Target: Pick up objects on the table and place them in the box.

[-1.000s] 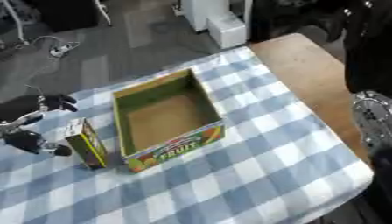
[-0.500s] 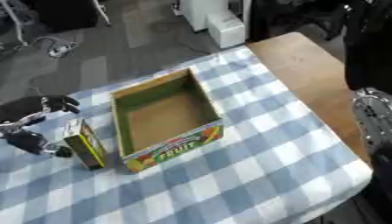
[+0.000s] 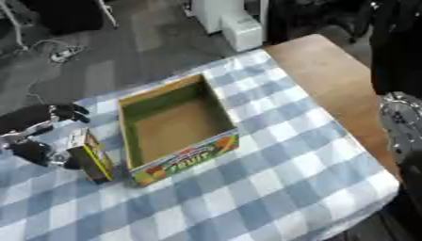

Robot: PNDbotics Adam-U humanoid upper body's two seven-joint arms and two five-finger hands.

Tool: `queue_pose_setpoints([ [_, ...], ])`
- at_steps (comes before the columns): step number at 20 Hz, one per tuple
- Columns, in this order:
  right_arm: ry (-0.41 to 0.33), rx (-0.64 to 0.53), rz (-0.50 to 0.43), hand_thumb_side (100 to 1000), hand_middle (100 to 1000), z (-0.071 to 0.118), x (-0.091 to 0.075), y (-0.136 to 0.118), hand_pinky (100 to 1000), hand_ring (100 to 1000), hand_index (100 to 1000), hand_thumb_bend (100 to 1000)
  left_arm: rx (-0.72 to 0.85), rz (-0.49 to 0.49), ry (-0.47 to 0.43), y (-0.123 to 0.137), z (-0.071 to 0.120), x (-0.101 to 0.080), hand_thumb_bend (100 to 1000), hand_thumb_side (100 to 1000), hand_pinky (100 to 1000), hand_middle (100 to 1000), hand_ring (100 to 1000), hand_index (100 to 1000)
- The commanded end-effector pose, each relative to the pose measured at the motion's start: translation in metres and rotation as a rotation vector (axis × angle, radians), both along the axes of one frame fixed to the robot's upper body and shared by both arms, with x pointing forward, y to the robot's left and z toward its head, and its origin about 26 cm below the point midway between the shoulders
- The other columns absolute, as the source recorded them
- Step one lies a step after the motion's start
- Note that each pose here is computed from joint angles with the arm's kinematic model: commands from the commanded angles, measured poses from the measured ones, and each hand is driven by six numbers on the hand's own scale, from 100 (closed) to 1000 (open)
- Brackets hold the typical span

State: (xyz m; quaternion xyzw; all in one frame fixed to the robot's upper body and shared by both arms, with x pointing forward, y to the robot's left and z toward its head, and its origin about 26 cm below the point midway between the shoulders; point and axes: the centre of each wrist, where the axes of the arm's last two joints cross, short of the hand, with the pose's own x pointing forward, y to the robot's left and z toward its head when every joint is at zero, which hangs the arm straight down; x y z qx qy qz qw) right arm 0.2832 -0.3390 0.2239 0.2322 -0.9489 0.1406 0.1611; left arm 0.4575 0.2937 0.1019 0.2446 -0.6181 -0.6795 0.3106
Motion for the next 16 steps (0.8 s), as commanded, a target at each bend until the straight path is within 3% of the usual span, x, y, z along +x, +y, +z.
queue_pose_setpoints([
  [1, -0.028, -0.03, 0.004, 1000, 367, 0.014, -0.0015, -0.0016, 401, 338, 532, 100, 0.006, 0.001, -0.028, 0.0022, 0.0129, 0.0039, 854, 922, 812, 849, 770, 842],
  [16, -0.026, -0.025, 0.009, 1000, 367, 0.0186, -0.001, -0.002, 401, 339, 532, 100, 0.069, 0.008, -0.012, 0.0059, 0.0089, 0.0055, 858, 910, 834, 854, 785, 836],
])
